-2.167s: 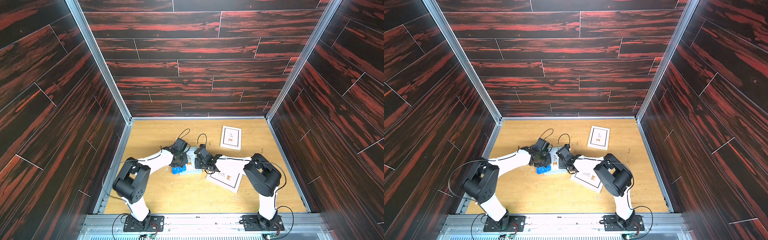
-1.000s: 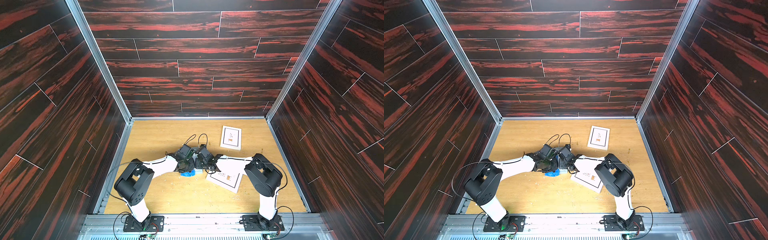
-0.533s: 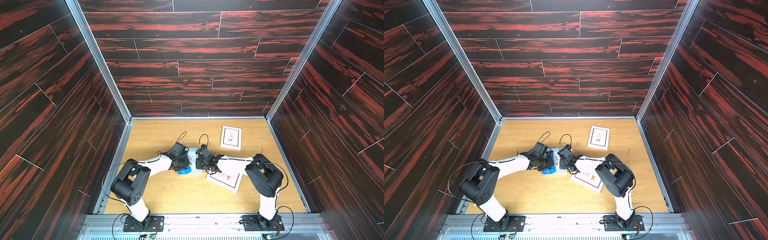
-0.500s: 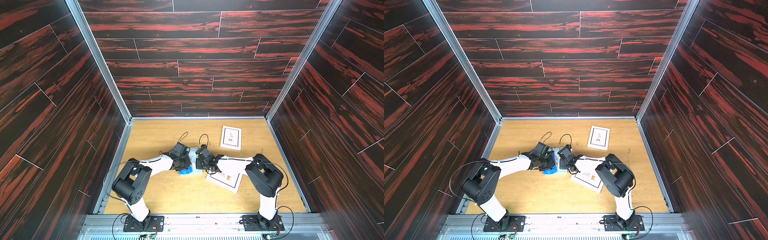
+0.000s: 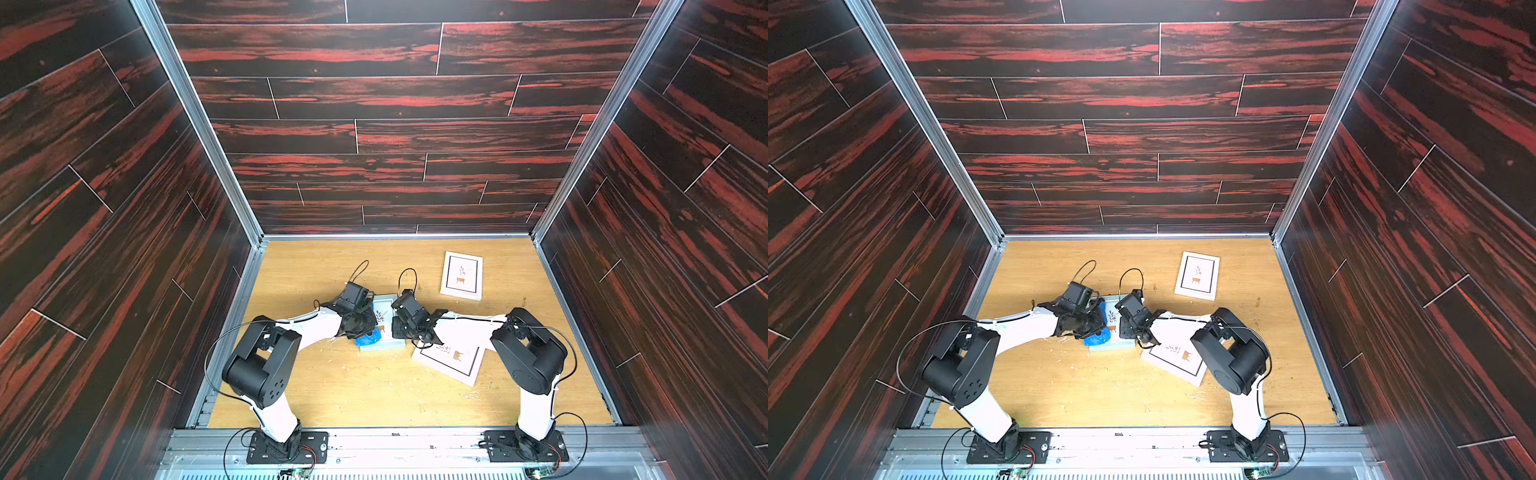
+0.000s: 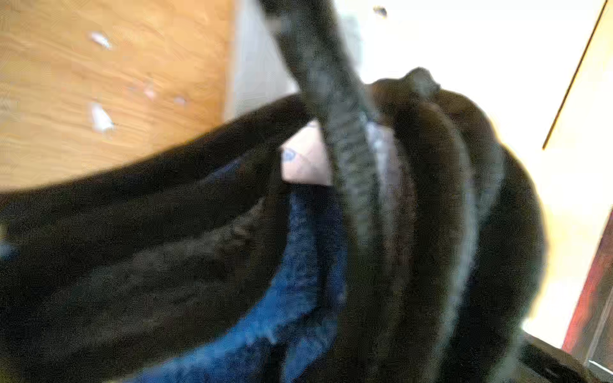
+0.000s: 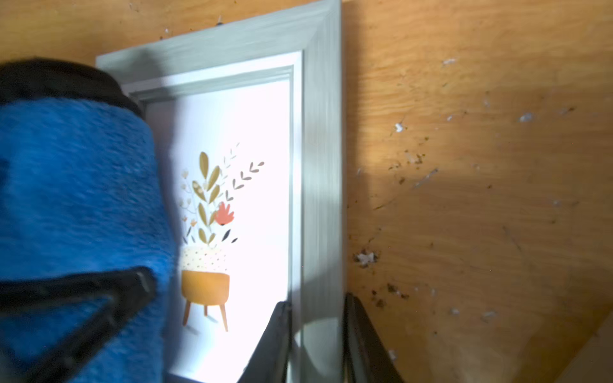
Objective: Wipe the picture frame with a cloth
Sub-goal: Wipe the dirt from the picture frame.
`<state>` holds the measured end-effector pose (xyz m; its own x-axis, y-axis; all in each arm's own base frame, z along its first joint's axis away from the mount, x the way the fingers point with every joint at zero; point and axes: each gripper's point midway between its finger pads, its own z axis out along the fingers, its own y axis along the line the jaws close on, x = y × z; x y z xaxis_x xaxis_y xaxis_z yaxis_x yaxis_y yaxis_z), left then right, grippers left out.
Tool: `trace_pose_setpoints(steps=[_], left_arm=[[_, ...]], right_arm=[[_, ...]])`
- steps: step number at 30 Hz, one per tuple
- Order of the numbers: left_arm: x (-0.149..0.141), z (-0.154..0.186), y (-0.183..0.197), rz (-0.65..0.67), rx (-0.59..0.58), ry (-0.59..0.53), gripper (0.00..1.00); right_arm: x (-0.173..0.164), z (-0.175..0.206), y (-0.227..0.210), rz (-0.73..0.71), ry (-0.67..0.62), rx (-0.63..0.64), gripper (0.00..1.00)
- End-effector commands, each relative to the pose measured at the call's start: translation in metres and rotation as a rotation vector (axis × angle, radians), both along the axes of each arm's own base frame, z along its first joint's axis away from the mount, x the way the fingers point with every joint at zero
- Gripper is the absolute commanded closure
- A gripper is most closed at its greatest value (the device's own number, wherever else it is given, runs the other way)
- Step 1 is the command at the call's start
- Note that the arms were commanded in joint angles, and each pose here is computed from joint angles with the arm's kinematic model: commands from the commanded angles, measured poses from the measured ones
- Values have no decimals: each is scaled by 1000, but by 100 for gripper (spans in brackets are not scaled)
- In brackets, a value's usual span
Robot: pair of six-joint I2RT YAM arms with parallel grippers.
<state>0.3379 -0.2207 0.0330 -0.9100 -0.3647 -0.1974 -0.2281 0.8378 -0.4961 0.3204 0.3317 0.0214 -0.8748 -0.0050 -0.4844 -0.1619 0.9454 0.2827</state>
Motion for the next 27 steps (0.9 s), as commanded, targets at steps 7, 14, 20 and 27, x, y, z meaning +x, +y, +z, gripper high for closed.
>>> trace_pose_setpoints(steps=[7, 14, 20, 27], left_arm=[[-18, -17, 6, -17, 101, 67, 100], [-19, -5, 28, -6, 129, 38, 100], [12, 9, 30, 73, 124, -61, 100], [77, 25, 16, 135, -15, -195, 100]], right_arm=[[-17, -25, -30, -33, 93, -111, 100], [-15, -23, -29, -33, 89, -107, 100], [-16, -20, -29, -34, 86, -100, 100], [-20, -22, -25, -18, 93, -92, 100]])
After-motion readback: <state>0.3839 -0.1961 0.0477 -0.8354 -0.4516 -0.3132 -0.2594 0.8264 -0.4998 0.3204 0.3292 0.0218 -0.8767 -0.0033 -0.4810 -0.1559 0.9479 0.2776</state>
